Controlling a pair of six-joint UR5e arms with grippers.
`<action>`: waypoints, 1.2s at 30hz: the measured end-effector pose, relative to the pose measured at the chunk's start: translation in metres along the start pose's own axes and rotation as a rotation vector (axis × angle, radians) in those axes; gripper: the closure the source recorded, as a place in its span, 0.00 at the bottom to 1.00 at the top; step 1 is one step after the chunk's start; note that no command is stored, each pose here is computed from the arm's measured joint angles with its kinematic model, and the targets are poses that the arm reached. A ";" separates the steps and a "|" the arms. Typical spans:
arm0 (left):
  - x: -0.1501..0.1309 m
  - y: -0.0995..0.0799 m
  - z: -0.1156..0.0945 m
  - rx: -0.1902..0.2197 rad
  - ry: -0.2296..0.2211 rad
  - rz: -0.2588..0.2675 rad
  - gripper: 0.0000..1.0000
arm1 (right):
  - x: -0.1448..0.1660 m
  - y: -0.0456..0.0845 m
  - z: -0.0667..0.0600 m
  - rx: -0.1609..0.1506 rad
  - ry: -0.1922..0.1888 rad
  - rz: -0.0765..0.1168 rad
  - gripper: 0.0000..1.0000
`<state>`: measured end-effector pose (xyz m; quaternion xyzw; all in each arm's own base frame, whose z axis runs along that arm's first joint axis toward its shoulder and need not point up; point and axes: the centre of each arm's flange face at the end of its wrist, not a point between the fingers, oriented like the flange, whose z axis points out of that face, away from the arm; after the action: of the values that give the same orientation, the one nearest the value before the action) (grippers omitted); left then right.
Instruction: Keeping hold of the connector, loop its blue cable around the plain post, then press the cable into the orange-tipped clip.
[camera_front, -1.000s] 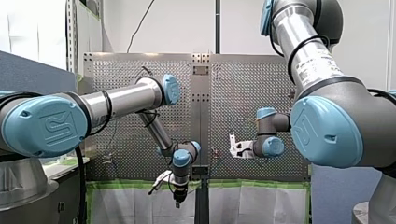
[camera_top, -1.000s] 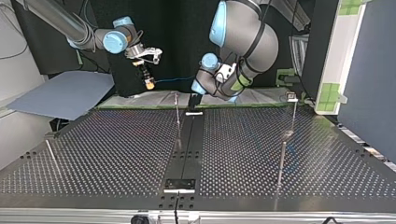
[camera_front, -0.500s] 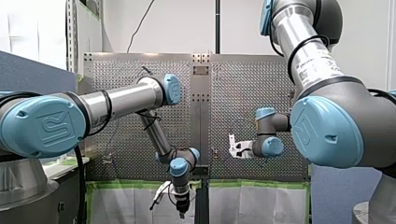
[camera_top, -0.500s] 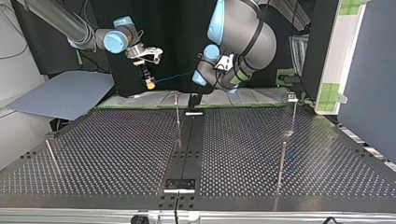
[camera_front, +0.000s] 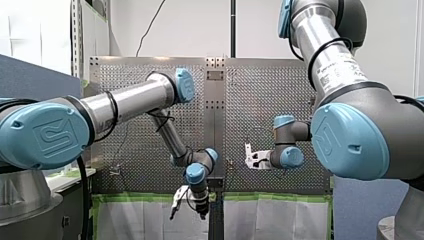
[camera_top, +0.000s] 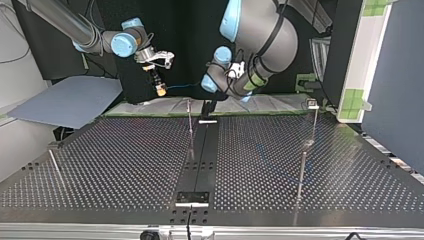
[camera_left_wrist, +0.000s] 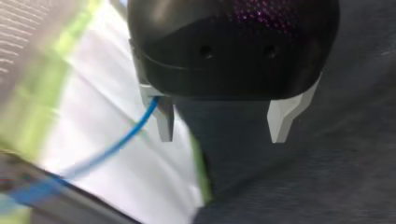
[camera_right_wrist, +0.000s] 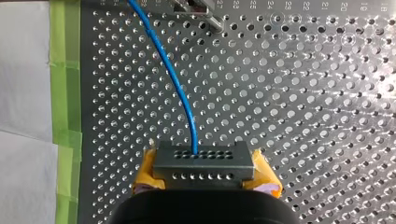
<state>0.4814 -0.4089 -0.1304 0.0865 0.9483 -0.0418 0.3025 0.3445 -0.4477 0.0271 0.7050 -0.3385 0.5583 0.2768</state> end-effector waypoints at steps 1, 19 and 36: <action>-0.006 0.000 -0.002 -0.004 -0.019 -0.003 0.00 | 0.000 0.000 0.000 0.000 0.000 0.000 1.00; -0.017 0.019 -0.022 -0.042 -0.158 -0.125 0.00 | 0.000 -0.001 0.000 0.005 -0.002 0.001 1.00; -0.034 0.017 -0.011 -0.016 -0.315 -0.162 0.00 | 0.000 -0.003 0.000 0.009 -0.001 0.001 1.00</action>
<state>0.5056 -0.3950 -0.1019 -0.0004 0.8933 -0.0713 0.4438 0.3468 -0.4459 0.0269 0.7063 -0.3365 0.5597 0.2733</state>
